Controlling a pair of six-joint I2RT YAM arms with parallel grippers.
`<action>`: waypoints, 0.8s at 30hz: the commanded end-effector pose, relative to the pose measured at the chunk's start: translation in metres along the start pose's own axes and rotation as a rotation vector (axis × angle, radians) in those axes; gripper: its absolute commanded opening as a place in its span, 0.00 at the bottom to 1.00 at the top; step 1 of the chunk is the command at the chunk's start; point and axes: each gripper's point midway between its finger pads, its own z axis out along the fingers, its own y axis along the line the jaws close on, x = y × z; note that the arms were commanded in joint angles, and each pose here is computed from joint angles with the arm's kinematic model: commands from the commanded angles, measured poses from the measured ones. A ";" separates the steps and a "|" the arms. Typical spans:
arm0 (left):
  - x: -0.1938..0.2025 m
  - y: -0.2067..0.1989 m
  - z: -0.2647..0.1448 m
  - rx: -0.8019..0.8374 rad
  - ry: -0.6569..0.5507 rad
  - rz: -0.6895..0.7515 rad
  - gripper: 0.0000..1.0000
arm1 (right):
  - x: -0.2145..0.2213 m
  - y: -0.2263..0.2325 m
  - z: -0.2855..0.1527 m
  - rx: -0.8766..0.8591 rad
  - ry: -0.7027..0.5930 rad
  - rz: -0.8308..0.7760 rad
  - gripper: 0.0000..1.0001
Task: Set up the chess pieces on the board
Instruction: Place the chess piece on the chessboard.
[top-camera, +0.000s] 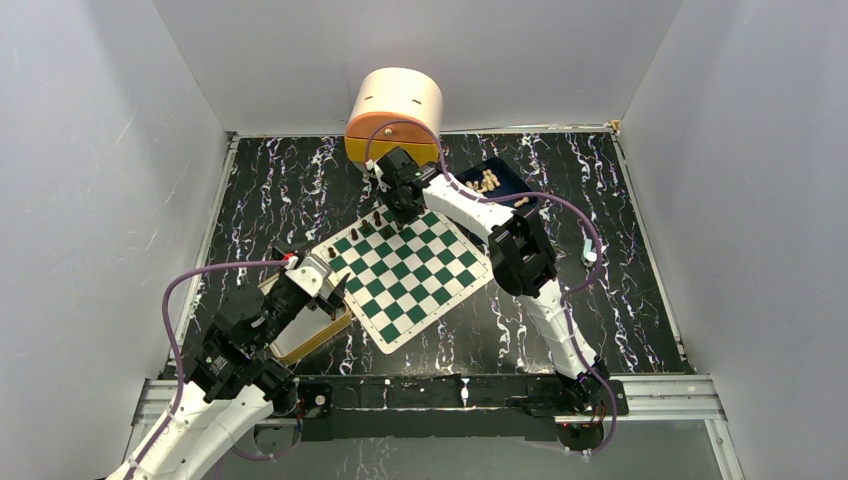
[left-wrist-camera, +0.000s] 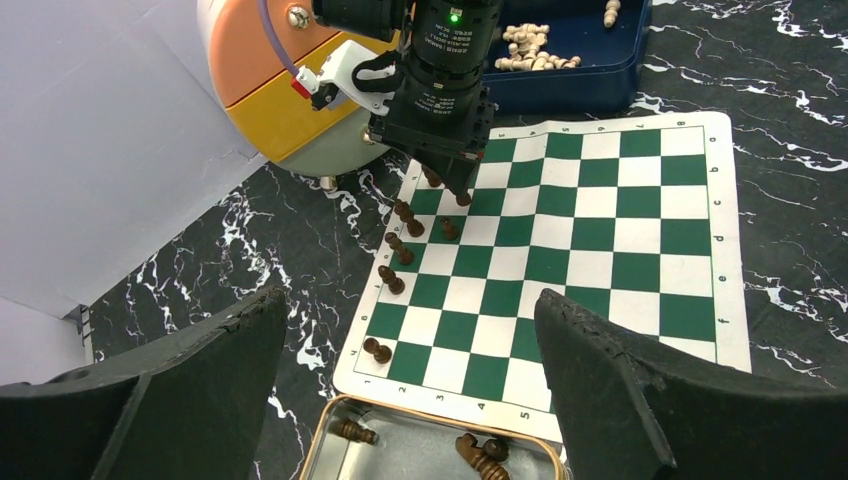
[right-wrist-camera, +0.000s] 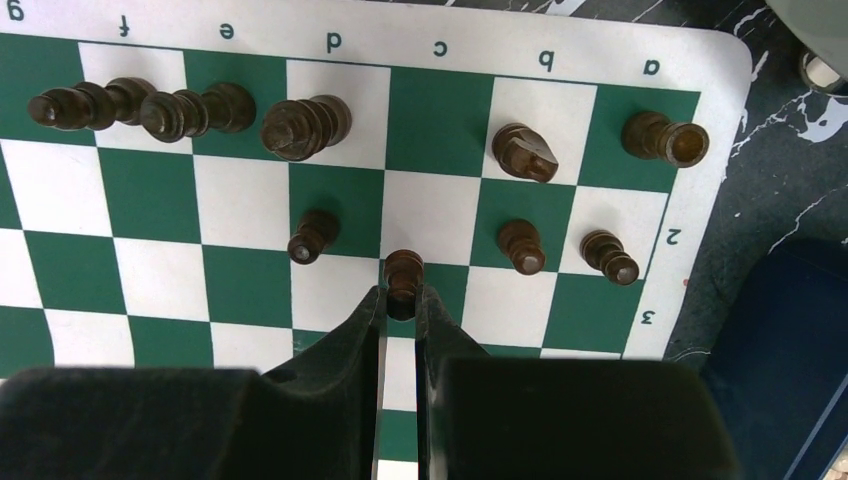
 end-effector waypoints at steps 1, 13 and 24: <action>-0.001 0.003 0.000 -0.015 -0.006 0.008 0.91 | -0.016 -0.003 -0.006 0.023 -0.040 -0.019 0.15; 0.000 0.001 0.002 -0.003 0.003 0.008 0.91 | -0.015 -0.006 0.007 0.033 -0.043 -0.018 0.16; 0.001 -0.002 0.004 0.015 0.009 0.013 0.91 | -0.019 -0.007 0.010 0.040 -0.059 -0.018 0.16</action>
